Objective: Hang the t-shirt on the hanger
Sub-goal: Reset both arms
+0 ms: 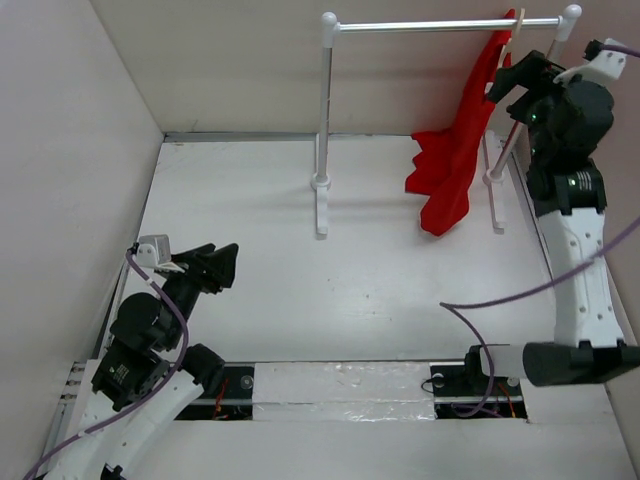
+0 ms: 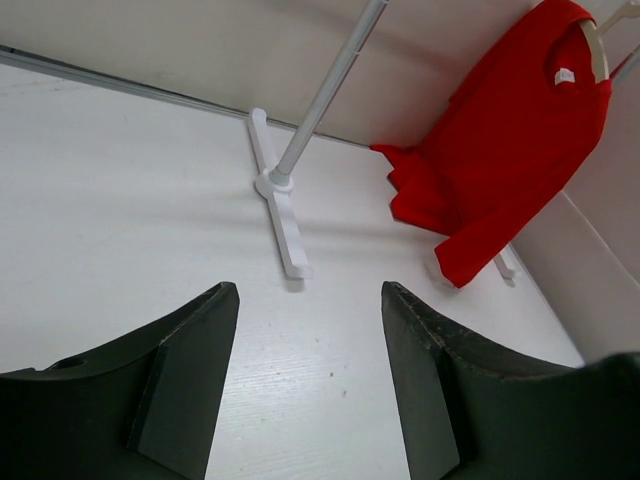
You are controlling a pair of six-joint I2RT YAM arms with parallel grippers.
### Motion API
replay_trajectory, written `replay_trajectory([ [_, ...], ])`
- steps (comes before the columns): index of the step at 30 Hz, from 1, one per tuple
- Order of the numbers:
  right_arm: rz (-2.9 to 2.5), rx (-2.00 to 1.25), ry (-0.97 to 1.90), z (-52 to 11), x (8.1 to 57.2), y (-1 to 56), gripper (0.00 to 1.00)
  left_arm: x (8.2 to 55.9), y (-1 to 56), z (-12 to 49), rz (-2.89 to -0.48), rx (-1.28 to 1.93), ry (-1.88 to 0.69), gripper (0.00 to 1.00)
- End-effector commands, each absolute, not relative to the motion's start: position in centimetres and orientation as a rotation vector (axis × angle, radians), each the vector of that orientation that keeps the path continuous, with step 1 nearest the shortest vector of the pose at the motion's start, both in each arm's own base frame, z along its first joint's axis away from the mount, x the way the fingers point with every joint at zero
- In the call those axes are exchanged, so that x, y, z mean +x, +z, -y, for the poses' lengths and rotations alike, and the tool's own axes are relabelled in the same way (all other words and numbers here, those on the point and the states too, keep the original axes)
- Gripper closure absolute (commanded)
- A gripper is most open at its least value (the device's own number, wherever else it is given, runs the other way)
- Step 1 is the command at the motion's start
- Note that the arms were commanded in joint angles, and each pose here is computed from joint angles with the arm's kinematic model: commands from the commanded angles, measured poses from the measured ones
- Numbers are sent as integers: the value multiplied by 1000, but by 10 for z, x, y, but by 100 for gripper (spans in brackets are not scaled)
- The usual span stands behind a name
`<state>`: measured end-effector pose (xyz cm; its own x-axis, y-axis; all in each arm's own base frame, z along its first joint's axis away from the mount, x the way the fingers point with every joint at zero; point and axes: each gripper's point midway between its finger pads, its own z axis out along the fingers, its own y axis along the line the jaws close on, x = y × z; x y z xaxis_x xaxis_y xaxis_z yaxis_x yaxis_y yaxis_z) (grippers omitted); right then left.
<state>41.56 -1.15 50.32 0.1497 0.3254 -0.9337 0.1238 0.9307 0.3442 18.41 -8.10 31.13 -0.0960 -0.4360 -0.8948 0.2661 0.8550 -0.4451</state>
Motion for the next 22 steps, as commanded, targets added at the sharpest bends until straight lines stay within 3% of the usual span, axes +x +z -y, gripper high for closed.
replay_trajectory([
  [1,-1247,361,292,-10,369,552,0,188,319,86,-1561,-125,-592,44],
  [10,-1128,39,803,-110,232,538,0,170,393,102,-1456,-84,-784,39],
  [15,-1170,-39,884,-114,168,511,0,149,435,88,-1355,-104,-827,38],
  [22,-1171,-13,864,-93,123,494,0,145,423,84,-1370,-162,-866,39],
])
